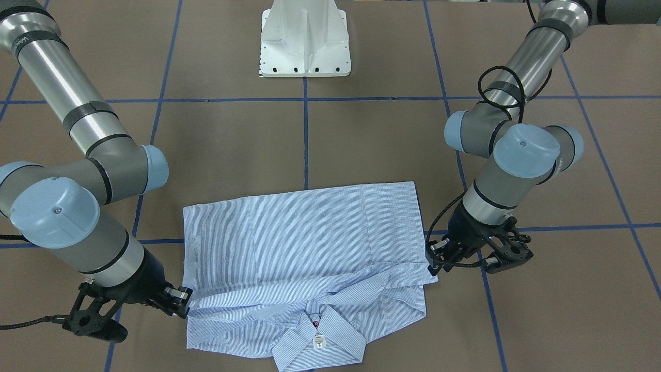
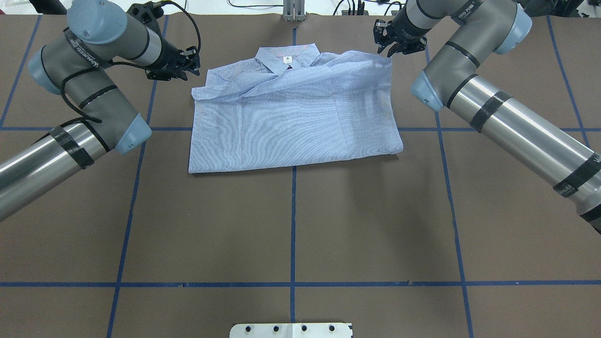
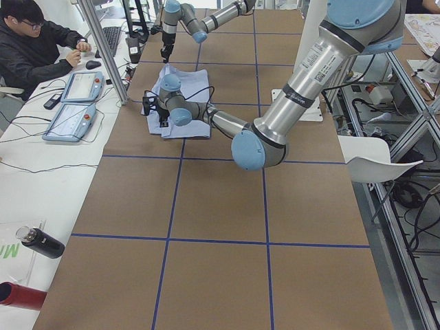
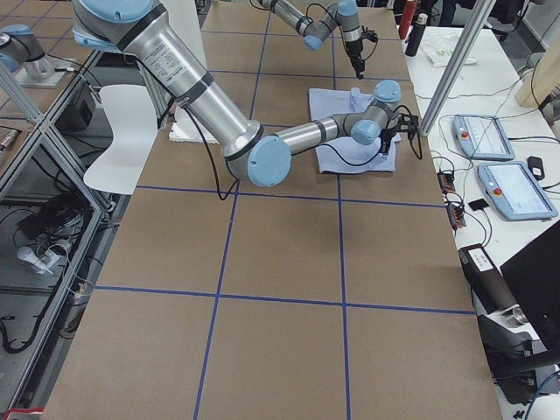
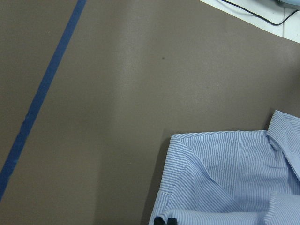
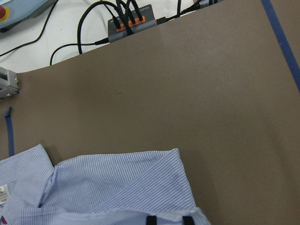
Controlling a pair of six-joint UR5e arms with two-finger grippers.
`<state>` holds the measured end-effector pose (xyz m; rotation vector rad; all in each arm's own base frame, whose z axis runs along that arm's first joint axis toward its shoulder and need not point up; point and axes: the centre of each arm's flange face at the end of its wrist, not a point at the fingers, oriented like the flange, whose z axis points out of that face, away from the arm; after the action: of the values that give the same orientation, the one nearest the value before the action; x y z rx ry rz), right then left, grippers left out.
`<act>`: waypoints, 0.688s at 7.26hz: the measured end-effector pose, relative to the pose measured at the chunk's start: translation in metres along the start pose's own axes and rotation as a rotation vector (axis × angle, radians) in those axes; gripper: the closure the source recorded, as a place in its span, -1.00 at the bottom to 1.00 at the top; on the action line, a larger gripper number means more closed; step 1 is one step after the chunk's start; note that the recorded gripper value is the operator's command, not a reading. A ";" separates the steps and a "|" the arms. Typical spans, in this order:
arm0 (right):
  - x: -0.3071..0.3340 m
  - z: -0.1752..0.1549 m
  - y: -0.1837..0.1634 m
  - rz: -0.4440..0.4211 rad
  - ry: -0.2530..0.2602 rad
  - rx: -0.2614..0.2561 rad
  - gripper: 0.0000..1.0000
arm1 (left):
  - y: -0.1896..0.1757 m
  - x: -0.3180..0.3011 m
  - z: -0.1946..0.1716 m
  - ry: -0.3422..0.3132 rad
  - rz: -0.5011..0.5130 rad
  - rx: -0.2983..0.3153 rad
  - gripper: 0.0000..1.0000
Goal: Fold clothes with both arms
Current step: 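Raise the left gripper away while the right gripper grasps the folded shirt's side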
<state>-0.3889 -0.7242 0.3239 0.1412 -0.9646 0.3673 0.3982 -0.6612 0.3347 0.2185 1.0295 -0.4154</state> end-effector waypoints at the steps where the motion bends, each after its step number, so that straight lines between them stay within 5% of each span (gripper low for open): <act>1: 0.001 0.001 0.000 0.001 0.001 0.001 -1.00 | -0.007 0.000 -0.005 0.002 0.000 0.011 -1.00; 5: 0.018 -0.003 0.030 -0.009 -0.020 -0.018 -1.00 | -0.021 0.007 -0.031 0.014 -0.011 0.016 -1.00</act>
<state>-0.3887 -0.6913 0.3355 0.1333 -0.9867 0.3495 0.3680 -0.6705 0.3135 0.2301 1.0414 -0.4322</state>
